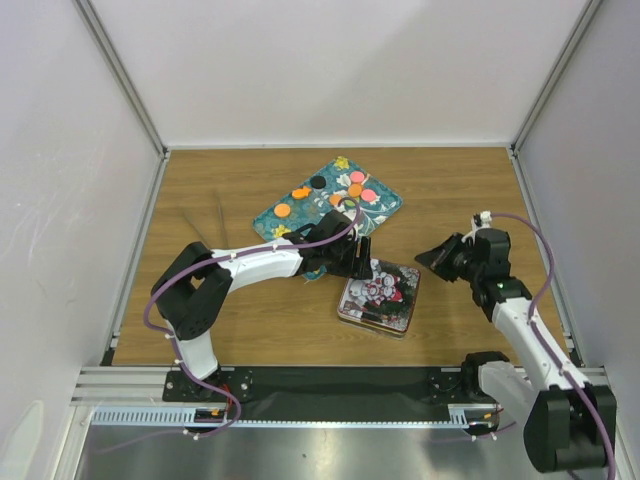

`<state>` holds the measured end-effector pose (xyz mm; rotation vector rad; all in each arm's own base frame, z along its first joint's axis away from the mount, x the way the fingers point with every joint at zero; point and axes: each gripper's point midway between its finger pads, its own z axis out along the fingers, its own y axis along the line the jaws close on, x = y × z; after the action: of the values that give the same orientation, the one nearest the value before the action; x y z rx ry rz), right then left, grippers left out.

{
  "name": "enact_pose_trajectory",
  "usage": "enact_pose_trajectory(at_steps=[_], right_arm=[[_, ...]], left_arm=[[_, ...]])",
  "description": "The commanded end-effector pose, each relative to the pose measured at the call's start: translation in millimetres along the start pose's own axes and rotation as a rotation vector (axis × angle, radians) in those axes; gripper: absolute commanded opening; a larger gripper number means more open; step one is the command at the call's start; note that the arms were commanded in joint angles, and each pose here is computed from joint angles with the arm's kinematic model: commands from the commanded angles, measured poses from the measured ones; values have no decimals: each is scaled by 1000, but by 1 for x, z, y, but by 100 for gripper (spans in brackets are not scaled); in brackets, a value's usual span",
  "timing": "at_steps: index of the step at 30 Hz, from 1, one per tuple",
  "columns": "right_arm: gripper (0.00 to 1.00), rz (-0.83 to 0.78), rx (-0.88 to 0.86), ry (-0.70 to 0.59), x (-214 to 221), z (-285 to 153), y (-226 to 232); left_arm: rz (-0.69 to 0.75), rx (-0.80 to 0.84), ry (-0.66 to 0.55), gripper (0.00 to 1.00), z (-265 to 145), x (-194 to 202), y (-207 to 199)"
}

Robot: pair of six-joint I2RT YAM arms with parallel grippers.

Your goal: Pack the cookies

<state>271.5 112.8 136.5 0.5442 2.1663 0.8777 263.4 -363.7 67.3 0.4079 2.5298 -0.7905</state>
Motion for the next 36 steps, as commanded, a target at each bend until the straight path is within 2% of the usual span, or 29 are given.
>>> enact_pose_trajectory(at_steps=[1, 7, 11, 19, 23, 31, 35, 36], right_arm=[[0, 5, -229, 36, -11, -1, 56], [0, 44, -300, -9, -22, 14, 80], [0, 111, -328, -10, -13, 32, 71], [0, 266, -211, 60, 40, 78, -27], [0, 319, -230, 70, 47, 75, -44], [0, 286, -237, 86, 39, 76, -37], [0, 217, -209, 70, 22, 75, -27], [0, 160, -229, 22, 5, 71, -15]], left_arm=[[28, 26, -41, 71, -4, -16, -11], [26, 32, -46, 71, -4, -17, -13], [24, 38, -46, 71, -3, -18, -14], [24, 46, -53, 71, -5, -20, -17], [26, 47, -54, 71, -6, -22, -18], [38, 43, -62, 72, -10, -24, -19], [43, 42, -79, 73, -14, -30, -22], [43, 38, -81, 73, -15, -31, -21]])
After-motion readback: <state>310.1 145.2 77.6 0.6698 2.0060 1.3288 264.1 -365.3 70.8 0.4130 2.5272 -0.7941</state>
